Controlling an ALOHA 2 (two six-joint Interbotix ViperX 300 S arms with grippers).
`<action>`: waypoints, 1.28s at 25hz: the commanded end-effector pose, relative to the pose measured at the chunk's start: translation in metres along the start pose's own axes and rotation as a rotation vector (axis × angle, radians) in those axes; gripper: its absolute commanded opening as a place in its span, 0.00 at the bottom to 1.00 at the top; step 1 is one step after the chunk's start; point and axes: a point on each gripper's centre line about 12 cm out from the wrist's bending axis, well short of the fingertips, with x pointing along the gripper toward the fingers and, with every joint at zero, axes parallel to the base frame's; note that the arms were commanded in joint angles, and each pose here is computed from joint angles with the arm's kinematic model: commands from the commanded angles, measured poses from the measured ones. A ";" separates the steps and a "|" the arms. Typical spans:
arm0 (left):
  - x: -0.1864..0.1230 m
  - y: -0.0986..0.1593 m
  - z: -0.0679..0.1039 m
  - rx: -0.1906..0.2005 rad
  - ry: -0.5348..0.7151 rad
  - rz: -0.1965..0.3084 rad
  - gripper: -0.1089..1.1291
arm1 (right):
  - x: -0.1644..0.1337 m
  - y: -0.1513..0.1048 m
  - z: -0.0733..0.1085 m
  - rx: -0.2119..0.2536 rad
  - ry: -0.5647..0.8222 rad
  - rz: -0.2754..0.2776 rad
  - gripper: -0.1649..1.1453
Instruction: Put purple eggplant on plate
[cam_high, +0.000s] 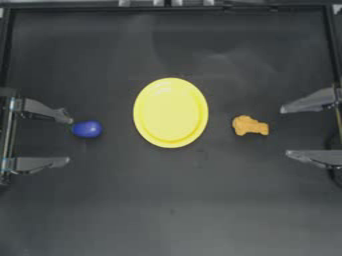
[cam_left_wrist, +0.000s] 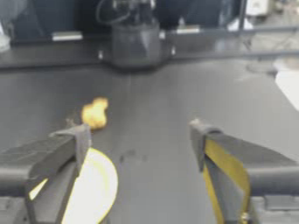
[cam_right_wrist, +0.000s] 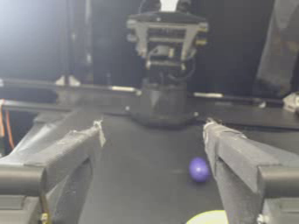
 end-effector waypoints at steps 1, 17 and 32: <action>0.005 0.014 0.005 -0.006 0.091 0.062 0.92 | 0.003 -0.001 0.007 0.001 -0.015 -0.002 0.88; 0.019 0.059 -0.063 -0.033 0.679 0.203 0.92 | 0.012 -0.004 0.003 0.011 0.016 -0.020 0.88; 0.049 0.074 -0.107 -0.010 0.900 0.169 0.92 | 0.018 -0.006 0.001 0.017 0.033 -0.027 0.88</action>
